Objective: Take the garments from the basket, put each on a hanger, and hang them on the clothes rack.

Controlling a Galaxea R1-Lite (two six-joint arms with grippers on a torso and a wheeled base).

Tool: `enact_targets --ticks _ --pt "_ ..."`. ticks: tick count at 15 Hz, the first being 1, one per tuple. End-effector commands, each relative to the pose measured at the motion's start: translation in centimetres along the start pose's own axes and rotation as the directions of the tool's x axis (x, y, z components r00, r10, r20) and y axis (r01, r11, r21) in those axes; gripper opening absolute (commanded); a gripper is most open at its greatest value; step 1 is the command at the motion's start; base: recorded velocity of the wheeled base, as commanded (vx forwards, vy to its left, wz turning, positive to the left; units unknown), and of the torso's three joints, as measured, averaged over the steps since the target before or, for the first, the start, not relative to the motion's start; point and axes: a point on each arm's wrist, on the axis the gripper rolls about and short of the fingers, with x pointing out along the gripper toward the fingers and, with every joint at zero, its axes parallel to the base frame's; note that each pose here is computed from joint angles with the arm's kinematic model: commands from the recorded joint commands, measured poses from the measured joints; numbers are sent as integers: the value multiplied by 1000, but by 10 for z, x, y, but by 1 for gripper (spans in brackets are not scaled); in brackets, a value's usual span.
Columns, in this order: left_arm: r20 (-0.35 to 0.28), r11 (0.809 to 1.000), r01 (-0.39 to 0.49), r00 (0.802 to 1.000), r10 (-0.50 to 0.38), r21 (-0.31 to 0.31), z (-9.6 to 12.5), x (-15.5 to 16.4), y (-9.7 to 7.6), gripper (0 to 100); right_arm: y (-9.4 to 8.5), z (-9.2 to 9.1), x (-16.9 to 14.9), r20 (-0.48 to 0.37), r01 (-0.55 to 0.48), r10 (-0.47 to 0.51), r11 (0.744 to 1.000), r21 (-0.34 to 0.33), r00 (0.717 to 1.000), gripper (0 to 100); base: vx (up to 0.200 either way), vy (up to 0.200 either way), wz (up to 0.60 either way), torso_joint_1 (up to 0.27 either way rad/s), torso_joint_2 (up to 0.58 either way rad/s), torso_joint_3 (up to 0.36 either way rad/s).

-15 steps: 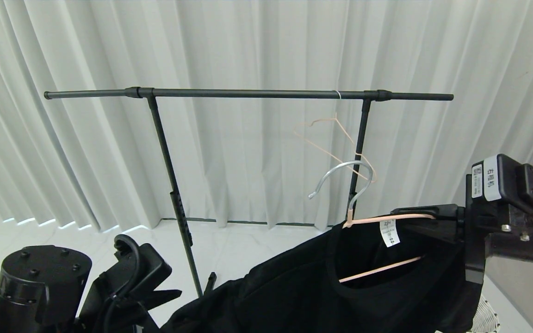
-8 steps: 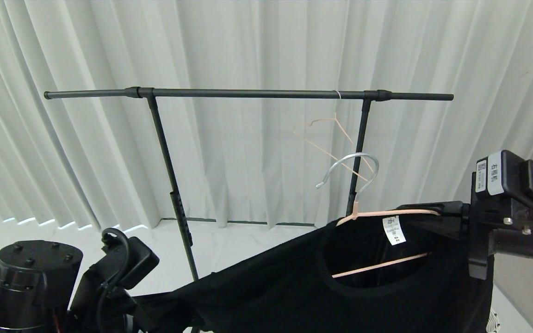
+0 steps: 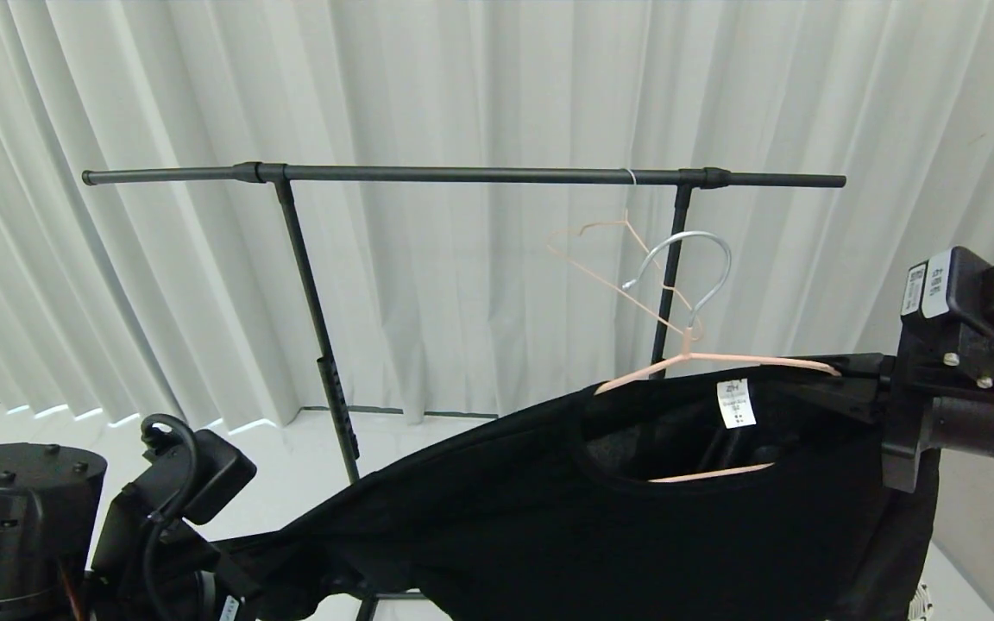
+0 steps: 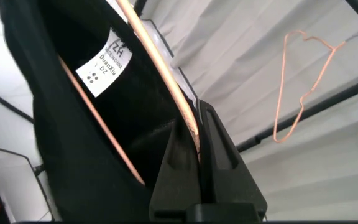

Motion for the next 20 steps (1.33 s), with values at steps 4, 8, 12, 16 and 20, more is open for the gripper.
enact_targets --ticks 4,8,12,16,20 --pt "69 1000 15 998 -16 17 3 -13 -5 100 1 -1 -1 -3 0 0 1000 3 1000 0 0 0 0 0 0 0" --pt "146 1000 -3 989 0 19 8 -26 -4 100 1 0 -5 -12 36 -36 999 21 999 0 0 0 0 0 0 0" --pt "231 997 -75 970 74 -5 24 -39 0 100 9 -8 -11 -42 46 -43 996 73 998 0 0 0 0 0 0 0" --pt "296 981 -153 938 182 -120 52 -47 7 100 17 -21 -20 -139 173 -152 972 156 979 0 0 0 0 0 0 0" --pt "139 891 -387 894 426 -237 50 -29 15 100 18 -37 -12 -308 353 -276 907 231 911 0 0 0 0 0 0 0"
